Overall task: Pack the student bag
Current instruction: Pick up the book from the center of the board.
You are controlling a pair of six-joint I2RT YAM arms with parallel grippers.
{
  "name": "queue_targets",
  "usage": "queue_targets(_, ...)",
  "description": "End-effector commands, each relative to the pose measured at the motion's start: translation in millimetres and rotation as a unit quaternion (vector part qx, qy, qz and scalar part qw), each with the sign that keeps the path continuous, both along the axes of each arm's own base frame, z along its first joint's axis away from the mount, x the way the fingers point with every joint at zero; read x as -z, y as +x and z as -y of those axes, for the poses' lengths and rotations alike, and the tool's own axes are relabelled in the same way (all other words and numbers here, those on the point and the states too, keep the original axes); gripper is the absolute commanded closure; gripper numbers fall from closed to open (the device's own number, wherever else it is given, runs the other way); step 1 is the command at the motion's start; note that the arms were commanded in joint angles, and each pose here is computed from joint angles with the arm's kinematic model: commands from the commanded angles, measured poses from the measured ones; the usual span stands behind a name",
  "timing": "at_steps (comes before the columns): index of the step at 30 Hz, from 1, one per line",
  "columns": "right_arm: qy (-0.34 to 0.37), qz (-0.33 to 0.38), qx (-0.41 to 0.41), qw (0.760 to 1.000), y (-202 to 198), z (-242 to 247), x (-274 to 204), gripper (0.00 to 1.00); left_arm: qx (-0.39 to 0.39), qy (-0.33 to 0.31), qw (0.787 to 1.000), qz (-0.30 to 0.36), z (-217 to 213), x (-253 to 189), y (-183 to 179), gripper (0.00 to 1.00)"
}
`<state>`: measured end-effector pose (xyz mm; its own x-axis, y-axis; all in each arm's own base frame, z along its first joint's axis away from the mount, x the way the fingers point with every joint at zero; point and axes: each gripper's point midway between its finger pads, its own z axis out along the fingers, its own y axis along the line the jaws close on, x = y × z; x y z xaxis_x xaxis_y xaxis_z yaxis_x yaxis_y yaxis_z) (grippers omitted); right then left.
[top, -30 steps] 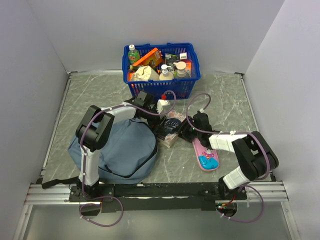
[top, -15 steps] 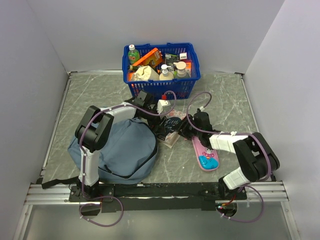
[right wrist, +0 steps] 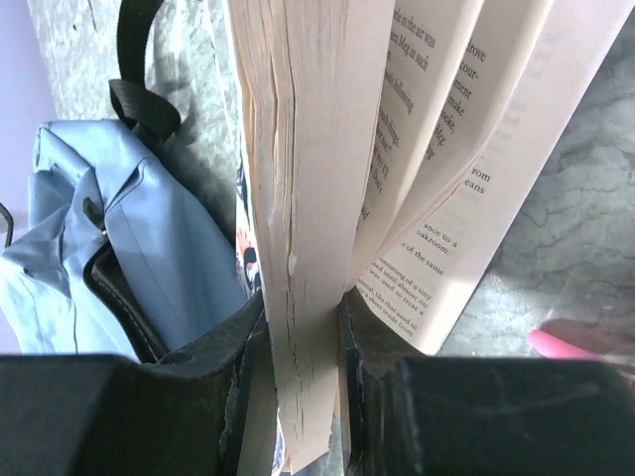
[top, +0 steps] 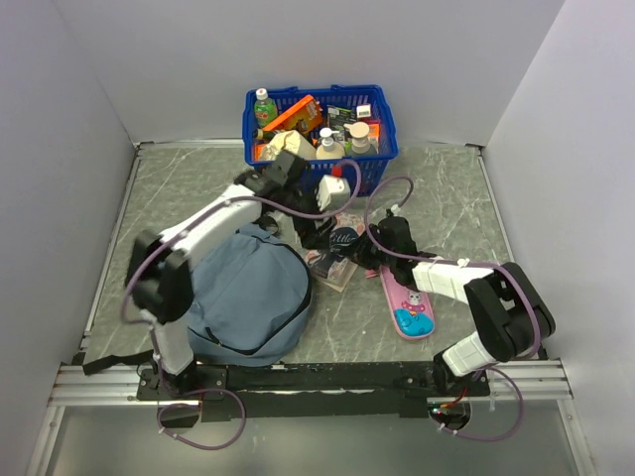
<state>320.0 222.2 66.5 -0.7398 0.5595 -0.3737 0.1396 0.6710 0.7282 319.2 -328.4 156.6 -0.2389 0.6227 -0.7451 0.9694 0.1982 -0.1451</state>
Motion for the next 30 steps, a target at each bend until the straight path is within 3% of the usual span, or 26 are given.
queue_targets(1, 0.013, 0.102, -0.004, 0.995, 22.6, -5.3, -63.8, 1.0, -0.01, 0.013, 0.998, 0.055, -35.6, -93.0, -34.1, 0.04)
queue_targets(3, 0.007, 0.11, -0.011, 0.994, 23.1, -5.9, -69.5, 1.0, -0.049, 0.031, 0.998, 0.006, -53.1, -77.4, -56.0, 0.04)
queue_targets(5, 0.005, 0.114, -0.014, 0.993, 24.2, -6.1, -72.3, 1.0, -0.017, 0.054, 0.998, -0.027, -71.0, -55.2, -88.8, 0.04)
queue_targets(7, 0.008, 0.112, -0.015, 0.994, 24.1, -5.6, -73.3, 1.0, -0.024, 0.07, 0.997, -0.001, -80.2, -48.3, -98.3, 0.04)
queue_targets(10, 0.016, 0.111, -0.013, 0.994, 23.5, -4.3, -73.0, 1.0, -0.043, 0.062, 0.992, 0.099, -93.8, -43.8, -113.2, 0.03)
queue_targets(14, 0.021, 0.108, -0.013, 0.994, 24.8, -5.0, -74.8, 1.0, -0.043, 0.114, 0.988, 0.095, -108.9, -5.4, -134.3, 0.02)
queue_targets(22, 0.021, 0.108, -0.006, 0.994, 22.3, -1.1, -73.8, 1.0, -0.025, 0.142, 0.983, 0.111, -114.6, 30.3, -149.9, 0.05)
queue_targets(27, 0.019, 0.101, -0.003, 0.995, 21.2, 0.2, -68.4, 1.0, -0.007, 0.128, 0.987, 0.092, -102.3, 32.4, -163.1, 0.02)
queue_targets(30, 0.024, 0.101, 0.0, 0.995, 22.1, 0.3, -68.5, 1.0, -0.011, 0.145, 0.983, 0.116, -104.4, 43.0, -157.9, 0.11)
